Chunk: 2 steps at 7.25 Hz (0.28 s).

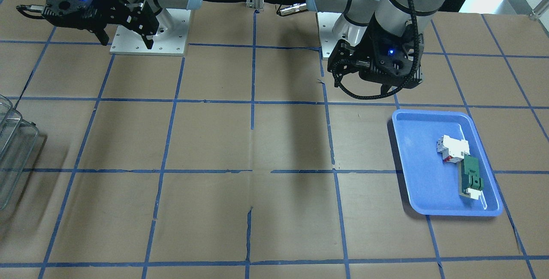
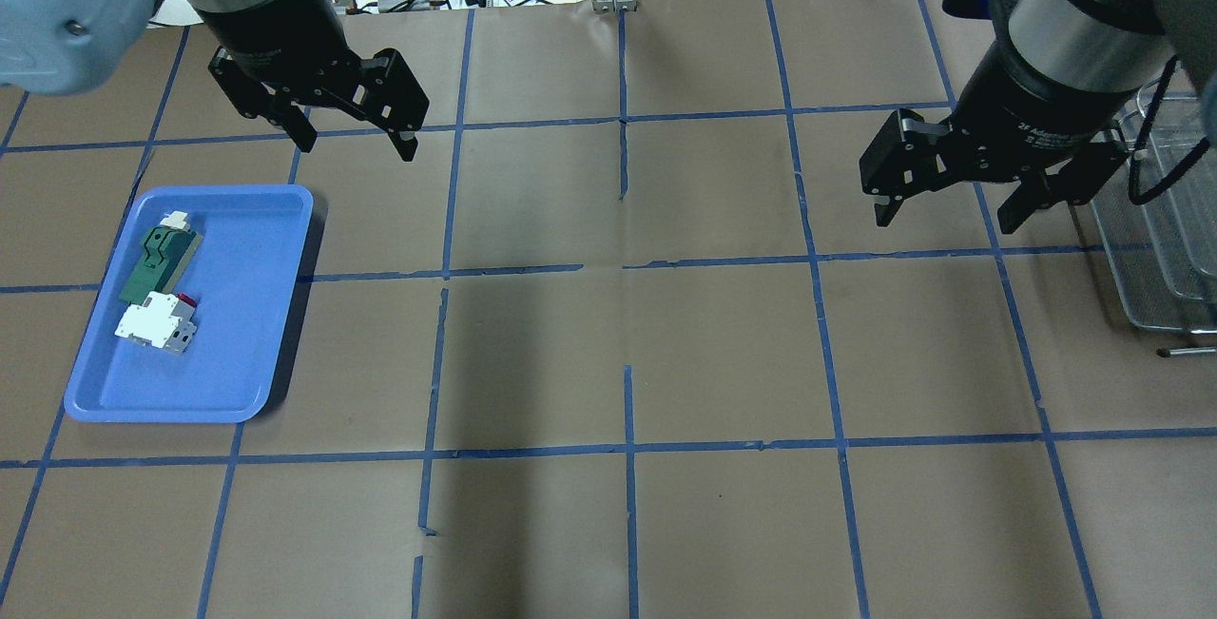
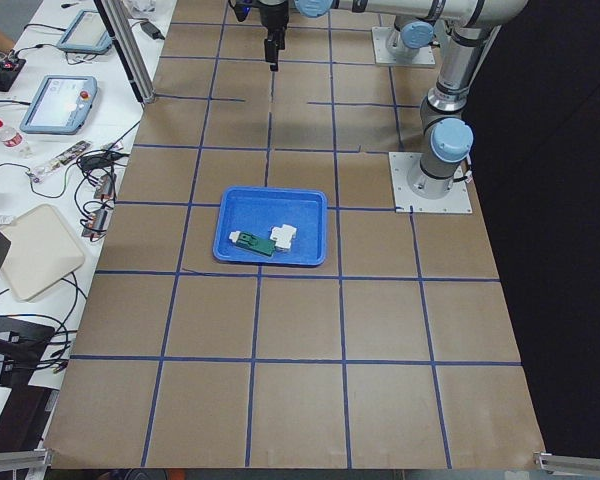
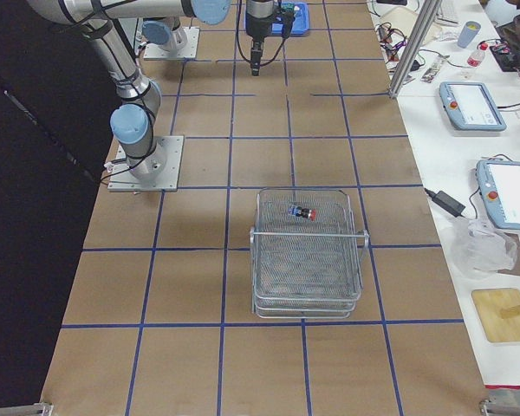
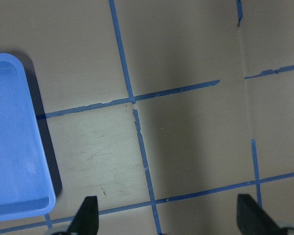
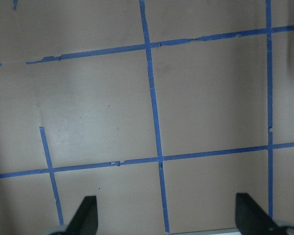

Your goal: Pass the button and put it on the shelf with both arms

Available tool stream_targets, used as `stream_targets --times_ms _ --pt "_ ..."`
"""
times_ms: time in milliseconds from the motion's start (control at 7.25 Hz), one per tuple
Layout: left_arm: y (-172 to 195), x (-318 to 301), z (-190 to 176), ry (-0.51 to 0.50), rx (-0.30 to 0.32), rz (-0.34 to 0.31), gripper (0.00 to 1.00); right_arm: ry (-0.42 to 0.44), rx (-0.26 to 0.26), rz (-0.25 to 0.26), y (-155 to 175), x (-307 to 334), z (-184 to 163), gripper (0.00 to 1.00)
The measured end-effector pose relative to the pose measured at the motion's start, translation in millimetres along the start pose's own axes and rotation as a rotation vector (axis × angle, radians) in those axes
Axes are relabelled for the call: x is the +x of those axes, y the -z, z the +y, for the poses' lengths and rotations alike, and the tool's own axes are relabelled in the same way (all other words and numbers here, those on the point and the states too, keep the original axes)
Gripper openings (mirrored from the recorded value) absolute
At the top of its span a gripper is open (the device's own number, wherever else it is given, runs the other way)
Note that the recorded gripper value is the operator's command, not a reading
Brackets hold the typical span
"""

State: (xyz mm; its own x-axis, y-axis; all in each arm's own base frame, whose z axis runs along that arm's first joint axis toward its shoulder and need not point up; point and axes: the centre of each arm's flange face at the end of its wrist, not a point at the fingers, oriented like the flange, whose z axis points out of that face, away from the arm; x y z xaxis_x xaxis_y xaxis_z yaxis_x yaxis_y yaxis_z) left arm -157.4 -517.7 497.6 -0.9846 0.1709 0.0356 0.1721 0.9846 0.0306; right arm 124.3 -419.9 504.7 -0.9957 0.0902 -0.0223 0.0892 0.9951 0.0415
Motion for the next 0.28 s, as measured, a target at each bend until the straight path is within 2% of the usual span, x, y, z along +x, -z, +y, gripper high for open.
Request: stream_targets --times_ms 276 --pt "-0.3 -0.7 -0.8 0.011 0.001 0.0 1.0 0.021 -0.005 0.002 -2.7 -7.2 3.8 1.0"
